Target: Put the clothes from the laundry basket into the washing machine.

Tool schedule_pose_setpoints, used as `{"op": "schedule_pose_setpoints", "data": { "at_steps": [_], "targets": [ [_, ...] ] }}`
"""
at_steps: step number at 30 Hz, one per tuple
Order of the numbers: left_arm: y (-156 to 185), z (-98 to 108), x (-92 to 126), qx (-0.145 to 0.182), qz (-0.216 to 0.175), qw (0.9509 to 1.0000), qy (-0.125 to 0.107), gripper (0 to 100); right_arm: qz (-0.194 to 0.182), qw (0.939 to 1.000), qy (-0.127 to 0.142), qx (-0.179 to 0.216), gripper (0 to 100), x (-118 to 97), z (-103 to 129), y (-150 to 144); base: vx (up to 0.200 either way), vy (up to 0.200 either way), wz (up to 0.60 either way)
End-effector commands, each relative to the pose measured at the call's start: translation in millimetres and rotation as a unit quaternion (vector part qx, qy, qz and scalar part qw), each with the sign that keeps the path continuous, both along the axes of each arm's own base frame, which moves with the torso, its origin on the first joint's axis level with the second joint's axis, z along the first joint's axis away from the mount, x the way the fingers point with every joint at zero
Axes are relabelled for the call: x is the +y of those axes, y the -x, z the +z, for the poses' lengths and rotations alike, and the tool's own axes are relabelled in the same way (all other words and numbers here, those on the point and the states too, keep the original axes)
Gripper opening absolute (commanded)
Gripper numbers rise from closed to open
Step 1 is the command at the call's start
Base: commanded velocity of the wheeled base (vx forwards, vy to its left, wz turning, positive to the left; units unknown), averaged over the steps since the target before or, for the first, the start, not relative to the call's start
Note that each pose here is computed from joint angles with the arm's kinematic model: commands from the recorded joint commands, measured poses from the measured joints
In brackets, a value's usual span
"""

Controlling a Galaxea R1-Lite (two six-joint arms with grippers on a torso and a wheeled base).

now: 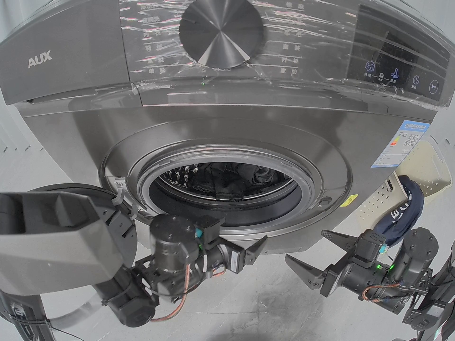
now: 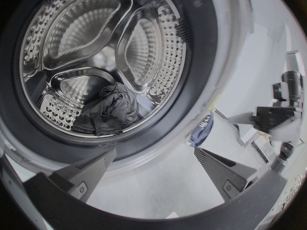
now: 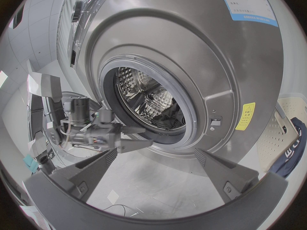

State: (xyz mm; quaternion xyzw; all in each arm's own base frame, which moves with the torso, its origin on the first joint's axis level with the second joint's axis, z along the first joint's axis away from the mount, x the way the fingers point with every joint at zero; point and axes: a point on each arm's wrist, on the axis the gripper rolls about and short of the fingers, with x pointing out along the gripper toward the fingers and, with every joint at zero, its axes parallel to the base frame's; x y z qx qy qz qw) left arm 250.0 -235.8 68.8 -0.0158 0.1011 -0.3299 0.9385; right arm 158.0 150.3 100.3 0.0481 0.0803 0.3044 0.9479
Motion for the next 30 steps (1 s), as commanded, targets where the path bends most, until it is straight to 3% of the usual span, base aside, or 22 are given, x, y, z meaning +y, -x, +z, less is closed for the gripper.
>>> {"op": "schedule_pose_setpoints", "data": {
  "at_steps": [1, 6, 8, 13, 18, 30],
  "targets": [
    [82.4, 41.0, 42.6, -0.049, -0.057, 0.9967, 0.03, 100, 0.006, 0.9995, -0.021, -0.021, 100, -11.5, 14.4, 20.0, 0.0, 0.0, 0.0],
    [102.0, 48.5, 64.9, -0.052, -0.057, 0.9964, 0.034, 100, -0.011, 0.9992, -0.026, -0.027, 100, -27.6, 19.0, 27.3, 0.0, 0.0, 0.0],
    [111.6, 56.5, 78.1, -0.063, -0.053, 0.9956, 0.046, 100, -0.036, 0.9976, -0.04, -0.045, 100, -36.4, 27.3, 27.8, 0.0, 0.0, 0.0],
    [127.0, 68.8, 98.9, -0.083, -0.044, 0.9934, 0.066, 100, -0.075, 0.9942, -0.043, -0.064, 100, -52.1, 35.2, 25.8, -0.16, 0.0, 0.0],
    [140.6, 76.6, 126.8, -0.103, -0.007, 0.9918, 0.075, 100, -0.115, 0.991, -0.021, -0.066, 100, -73.2, 40.1, 32.5, -0.2, 0.0, 0.0],
    [176.4, 85.9, 180.9, -0.107, 0.055, 0.9905, 0.067, 100, -0.142, 0.9895, 0.019, -0.02, 100, -111.1, 34.2, 81.7, -0.1, 0.0, 0.0]
  ]
}}
